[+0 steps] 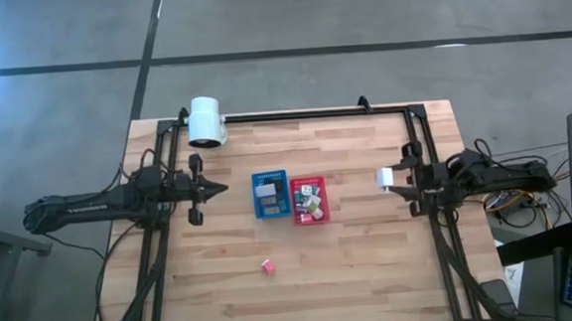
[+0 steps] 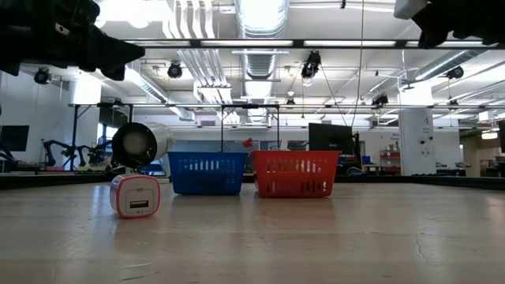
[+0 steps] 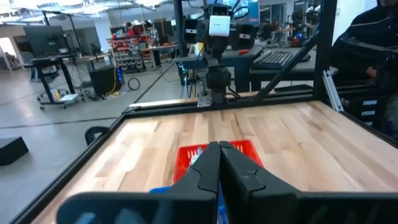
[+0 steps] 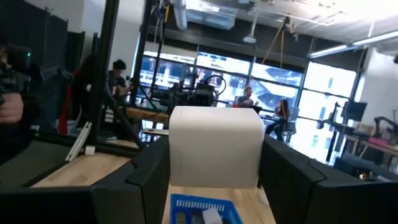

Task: Pick & Place Office items
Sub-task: Put the white charger adapter into the red bin

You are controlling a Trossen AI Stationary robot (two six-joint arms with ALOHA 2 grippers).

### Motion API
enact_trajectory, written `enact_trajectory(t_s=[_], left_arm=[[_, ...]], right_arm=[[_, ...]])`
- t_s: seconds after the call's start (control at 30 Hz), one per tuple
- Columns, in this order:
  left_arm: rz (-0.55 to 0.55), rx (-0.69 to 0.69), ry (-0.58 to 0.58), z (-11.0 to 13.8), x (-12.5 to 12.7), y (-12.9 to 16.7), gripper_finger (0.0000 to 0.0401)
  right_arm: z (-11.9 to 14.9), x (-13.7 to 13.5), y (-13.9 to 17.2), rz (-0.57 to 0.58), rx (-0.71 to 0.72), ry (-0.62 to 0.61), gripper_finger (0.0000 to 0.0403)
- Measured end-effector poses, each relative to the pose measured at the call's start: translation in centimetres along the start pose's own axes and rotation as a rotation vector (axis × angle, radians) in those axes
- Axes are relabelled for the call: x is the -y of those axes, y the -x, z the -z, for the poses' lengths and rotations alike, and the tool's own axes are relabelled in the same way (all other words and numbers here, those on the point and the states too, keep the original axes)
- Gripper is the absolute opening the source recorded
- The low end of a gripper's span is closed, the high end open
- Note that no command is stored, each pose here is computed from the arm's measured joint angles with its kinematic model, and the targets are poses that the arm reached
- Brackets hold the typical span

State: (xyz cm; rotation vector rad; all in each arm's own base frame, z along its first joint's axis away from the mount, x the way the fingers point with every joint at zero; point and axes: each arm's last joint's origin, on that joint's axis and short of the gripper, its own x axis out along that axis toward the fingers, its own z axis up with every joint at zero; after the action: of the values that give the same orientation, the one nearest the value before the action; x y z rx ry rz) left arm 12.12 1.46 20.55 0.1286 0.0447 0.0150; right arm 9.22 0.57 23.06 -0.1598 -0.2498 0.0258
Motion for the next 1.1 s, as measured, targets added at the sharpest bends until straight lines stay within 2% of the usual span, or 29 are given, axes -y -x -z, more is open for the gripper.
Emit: enact_trajectory(t_s=[0.27,0.43,0.67,1.1], left_arm=[[0.003,-0.018,0.003,0.2,0.0,0.0,0.0014],[0.004,-0.026,0.0,0.3,0.0,0.0,0.0013],[0.008,-0.034,-0.006,0.3,0.1,0.0,0.0013],[0.008,-0.034,-0.022,0.3,0.1,0.0,0.0014]], right_arm=[[0.7,-0.1,1.2,-0.006,-0.082,-0.17,0.0195],[1.8,-0.2,1.0,0.001,-0.123,-0.18,0.0195],[4.8,-0.6,1.0,0.036,-0.163,-0.218,0.0195],[4.8,-0.2,1.0,0.058,-0.165,-0.228,0.0195]])
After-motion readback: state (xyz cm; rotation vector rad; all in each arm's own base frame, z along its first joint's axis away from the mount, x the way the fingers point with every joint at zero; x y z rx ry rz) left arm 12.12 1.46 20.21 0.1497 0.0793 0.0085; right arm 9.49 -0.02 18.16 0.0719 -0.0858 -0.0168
